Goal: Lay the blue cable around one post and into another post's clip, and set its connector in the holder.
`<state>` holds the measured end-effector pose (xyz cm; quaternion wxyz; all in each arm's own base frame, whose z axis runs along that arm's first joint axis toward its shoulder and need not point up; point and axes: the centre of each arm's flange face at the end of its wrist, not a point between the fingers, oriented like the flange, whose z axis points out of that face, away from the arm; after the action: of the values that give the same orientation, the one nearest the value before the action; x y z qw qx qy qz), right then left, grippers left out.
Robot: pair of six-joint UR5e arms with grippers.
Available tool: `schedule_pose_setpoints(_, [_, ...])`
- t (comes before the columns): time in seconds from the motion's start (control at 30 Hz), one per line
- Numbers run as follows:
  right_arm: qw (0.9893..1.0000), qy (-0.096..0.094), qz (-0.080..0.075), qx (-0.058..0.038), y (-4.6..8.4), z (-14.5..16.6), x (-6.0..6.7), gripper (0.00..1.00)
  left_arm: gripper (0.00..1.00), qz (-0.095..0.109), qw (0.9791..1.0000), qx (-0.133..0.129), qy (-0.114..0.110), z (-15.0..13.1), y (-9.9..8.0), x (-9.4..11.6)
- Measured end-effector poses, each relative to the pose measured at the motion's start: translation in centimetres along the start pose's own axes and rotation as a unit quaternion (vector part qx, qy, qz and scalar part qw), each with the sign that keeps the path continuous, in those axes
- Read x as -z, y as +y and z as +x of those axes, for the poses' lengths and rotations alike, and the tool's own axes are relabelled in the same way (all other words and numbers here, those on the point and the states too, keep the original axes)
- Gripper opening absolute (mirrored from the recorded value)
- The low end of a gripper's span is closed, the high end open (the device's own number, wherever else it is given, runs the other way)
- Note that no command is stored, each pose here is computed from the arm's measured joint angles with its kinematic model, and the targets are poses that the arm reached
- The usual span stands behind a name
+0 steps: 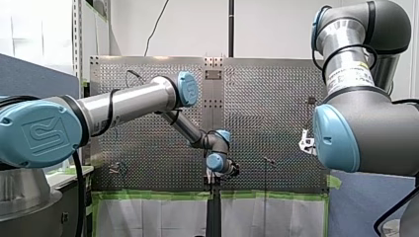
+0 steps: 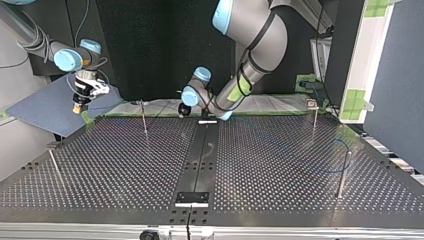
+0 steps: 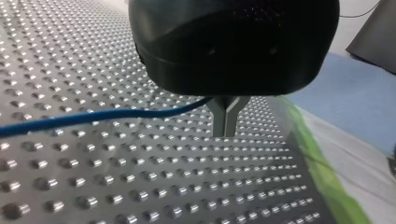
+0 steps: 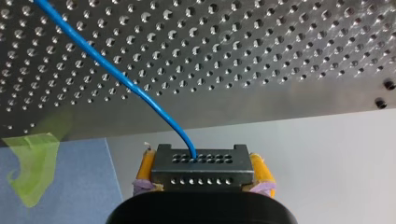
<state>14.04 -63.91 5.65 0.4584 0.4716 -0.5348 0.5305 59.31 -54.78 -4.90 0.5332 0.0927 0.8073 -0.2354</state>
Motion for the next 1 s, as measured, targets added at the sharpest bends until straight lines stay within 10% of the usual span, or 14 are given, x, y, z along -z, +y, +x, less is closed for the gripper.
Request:
schedule_pose_setpoints(0.37, [0.9997,0.011,0.021,0.0040,-0.9,-0.2,-0.5,0.00,0.02,0.021,0.9990,-0.009,-0.038,-1.9,1.0,-1.3])
schedule_pose_setpoints(0.63, [0.9998,-0.008,0.016,0.0054,-0.7,-2.3,-1.9,0.00,0.02,0.017,0.9991,-0.006,-0.040,-1.9,1.8,-1.4])
schedule_pose_setpoints(1.0, [0.9998,0.018,0.007,0.0031,-0.4,-0.7,-4.5,0.00,0.02,0.014,0.9991,0.003,-0.041,-2.2,2.6,-1.6])
